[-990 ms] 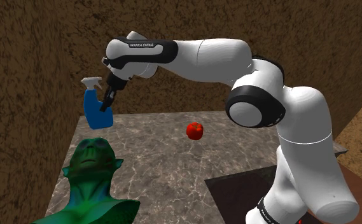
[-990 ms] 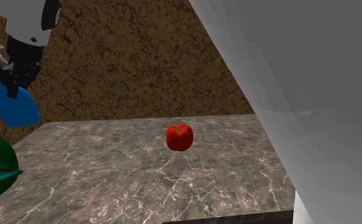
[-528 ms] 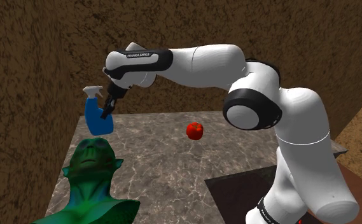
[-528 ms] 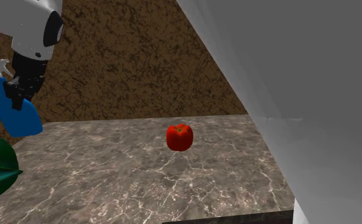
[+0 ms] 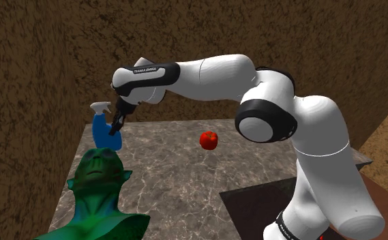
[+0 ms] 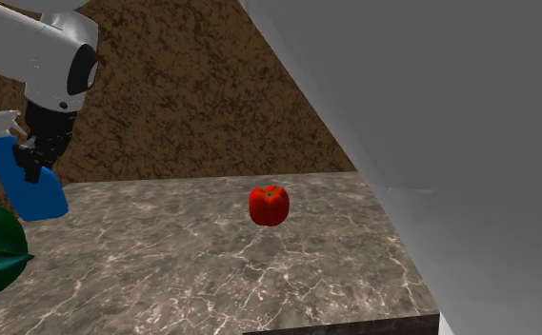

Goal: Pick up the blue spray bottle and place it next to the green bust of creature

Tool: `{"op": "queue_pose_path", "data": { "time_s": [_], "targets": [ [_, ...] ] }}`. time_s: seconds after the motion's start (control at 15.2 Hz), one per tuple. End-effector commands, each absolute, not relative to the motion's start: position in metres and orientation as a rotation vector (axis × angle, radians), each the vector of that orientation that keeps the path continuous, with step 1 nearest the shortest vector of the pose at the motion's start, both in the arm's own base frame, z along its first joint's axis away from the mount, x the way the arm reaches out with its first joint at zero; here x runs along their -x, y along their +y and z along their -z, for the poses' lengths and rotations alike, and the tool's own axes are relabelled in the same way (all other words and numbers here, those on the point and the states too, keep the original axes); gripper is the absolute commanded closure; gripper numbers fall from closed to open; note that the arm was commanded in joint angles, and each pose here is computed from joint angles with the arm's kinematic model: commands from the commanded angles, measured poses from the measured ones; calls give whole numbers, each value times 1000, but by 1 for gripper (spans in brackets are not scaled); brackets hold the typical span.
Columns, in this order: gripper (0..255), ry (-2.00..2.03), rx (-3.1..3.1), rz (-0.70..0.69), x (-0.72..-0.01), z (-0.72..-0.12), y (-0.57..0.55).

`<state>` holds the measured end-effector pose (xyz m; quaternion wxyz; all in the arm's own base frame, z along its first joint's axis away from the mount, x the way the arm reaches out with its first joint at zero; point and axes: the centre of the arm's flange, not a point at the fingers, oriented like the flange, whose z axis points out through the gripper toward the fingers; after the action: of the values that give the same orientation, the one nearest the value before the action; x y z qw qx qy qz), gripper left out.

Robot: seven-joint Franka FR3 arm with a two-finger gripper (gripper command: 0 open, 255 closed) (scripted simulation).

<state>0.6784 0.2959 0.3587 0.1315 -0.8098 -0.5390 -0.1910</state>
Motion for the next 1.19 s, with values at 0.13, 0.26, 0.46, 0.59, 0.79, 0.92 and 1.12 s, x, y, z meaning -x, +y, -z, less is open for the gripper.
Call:
{"op": "queue_pose_path", "data": {
  "time_s": [0.13,0.26,0.46,0.59,0.79,0.92,1.12],
  "targets": [
    [255,-1565,2351,555,-678,-337,295],
    [255,-1565,2351,555,-678,-326,295],
    [255,-1565,2351,555,-678,-312,295],
    [255,-1565,2351,555,-678,-312,295],
    [255,-1565,2351,555,-678,-312,295],
    [255,-1565,2351,555,-678,-312,295],
    [0,-1565,2351,555,-678,-312,295]
  ]
}}
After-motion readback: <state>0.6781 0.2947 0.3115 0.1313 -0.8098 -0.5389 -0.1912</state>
